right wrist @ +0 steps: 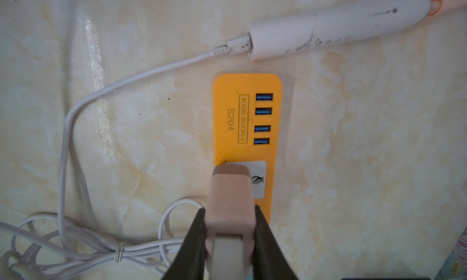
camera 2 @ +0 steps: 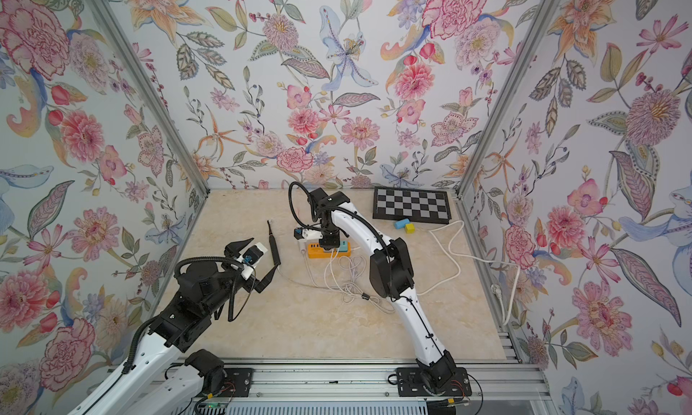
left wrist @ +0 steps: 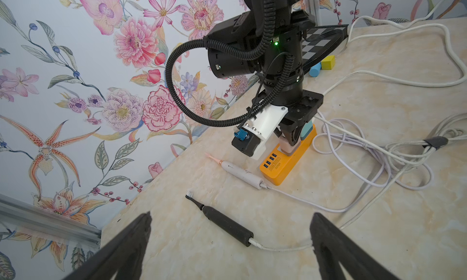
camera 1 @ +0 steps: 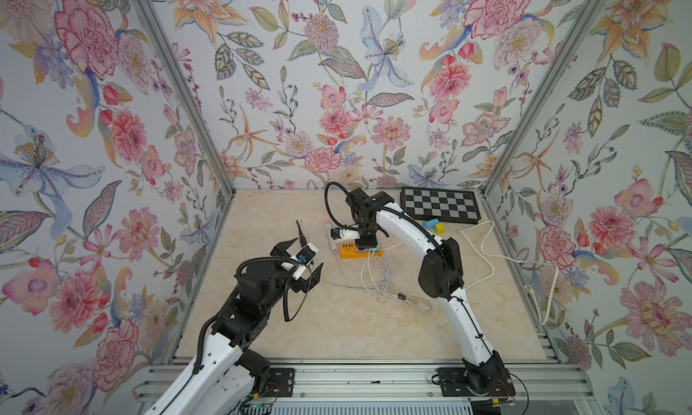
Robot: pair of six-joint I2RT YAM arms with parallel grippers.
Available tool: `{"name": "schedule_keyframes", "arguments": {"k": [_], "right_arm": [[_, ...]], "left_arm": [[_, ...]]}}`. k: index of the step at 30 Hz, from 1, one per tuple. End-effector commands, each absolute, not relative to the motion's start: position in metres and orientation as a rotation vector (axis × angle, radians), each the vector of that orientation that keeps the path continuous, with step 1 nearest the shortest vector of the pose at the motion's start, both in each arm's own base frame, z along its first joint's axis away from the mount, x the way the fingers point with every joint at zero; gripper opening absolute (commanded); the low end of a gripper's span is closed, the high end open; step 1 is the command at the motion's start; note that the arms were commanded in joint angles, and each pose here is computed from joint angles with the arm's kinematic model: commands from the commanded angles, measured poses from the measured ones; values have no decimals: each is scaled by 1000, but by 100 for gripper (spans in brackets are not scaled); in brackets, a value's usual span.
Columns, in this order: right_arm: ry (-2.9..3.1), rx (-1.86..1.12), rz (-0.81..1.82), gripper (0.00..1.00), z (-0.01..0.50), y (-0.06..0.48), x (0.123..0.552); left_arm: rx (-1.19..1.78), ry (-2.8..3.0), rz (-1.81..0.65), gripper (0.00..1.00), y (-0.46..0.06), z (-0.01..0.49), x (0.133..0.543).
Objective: Charge the electric toothbrush
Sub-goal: Insert the plug into the socket.
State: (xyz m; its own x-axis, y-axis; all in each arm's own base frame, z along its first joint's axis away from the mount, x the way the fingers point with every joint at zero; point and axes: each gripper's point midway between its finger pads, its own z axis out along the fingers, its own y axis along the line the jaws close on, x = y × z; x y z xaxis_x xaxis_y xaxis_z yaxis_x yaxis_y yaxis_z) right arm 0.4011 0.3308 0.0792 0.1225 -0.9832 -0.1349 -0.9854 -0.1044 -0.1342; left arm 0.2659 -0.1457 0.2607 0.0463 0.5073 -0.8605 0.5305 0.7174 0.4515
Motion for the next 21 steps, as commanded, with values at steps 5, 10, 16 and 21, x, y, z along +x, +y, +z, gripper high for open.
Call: {"name": "schedule_keyframes", "arguments": {"k": [5, 10, 16, 21], "right_arm": [[2083, -2370, 93, 18, -28, 309, 381], [2122, -2306, 94, 19, -39, 298, 405], [2084, -2357, -40, 20, -58, 299, 414], [2089, -2413, -29, 17, -71, 295, 401]], "left_arm": [[878, 1580, -47, 99, -149, 258, 264], [876, 1578, -53, 99, -149, 259, 264], [873, 1581, -48, 99, -148, 258, 264], [875, 1579, -51, 99, -149, 258, 264]]}}
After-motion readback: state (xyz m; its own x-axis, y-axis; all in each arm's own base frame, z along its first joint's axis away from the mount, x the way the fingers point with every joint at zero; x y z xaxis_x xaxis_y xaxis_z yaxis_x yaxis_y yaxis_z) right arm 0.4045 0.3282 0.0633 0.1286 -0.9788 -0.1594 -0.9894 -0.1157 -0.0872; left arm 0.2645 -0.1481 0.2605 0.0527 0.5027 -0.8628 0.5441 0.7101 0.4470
